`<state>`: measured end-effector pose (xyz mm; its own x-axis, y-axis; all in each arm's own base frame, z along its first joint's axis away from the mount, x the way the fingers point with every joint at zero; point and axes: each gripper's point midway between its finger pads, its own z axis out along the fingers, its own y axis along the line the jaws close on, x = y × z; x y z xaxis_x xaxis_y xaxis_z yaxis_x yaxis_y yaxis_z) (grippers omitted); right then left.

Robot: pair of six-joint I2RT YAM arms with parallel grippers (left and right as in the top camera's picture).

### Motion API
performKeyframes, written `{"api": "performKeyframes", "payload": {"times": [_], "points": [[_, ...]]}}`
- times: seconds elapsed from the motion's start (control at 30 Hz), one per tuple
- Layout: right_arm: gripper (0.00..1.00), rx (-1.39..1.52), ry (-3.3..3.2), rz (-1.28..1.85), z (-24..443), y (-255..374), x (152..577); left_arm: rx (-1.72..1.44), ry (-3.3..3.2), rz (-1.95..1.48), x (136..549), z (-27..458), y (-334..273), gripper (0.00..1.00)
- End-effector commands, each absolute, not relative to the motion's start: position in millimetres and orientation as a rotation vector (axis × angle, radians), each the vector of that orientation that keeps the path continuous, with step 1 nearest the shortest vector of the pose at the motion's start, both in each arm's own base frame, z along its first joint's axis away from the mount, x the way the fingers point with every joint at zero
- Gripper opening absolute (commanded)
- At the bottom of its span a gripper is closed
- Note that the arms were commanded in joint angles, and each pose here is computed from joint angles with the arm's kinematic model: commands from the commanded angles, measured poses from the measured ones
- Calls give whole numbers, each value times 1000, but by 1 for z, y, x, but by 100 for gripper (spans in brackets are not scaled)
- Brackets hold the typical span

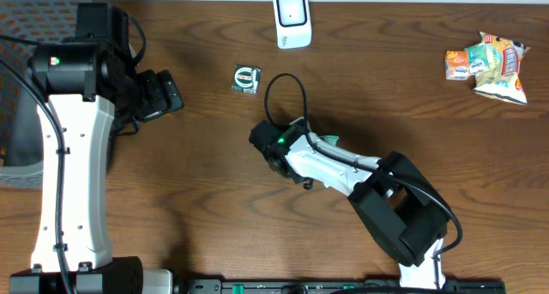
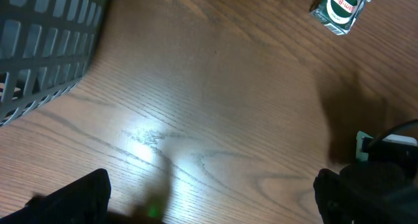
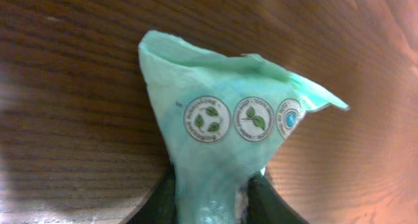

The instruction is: Scan the item barcode

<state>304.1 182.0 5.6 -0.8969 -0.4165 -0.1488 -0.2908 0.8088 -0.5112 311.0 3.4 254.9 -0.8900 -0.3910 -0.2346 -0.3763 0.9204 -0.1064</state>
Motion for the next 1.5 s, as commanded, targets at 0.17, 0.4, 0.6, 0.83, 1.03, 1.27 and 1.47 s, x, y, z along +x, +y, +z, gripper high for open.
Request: {"api": "performKeyframes", "payload": {"times": [0.17,0.4,0.6,0.83,1.03,1.27,1.47], "points": [[1,-569,2915,-403,18,201,312,-598,2833,-81,310,253,4,98],[1,-787,2991,523,85,265,314,-597,2834,-81,310,253,4,98],[1,-818,2747,1472,136,289,301,-598,2833,-81,310,253,4,98],[1,-565,2680,1857,105,267,281,-597,2834,-81,310,253,4,98],[3,-284,2737,1858,66,231,280,-598,2833,-81,310,253,4,98],[29,27,2885,1562,30,170,305,-597,2834,-81,310,253,4,98],[41,215,2925,1409,23,127,322,-597,2834,-81,310,253,4,98]]}}
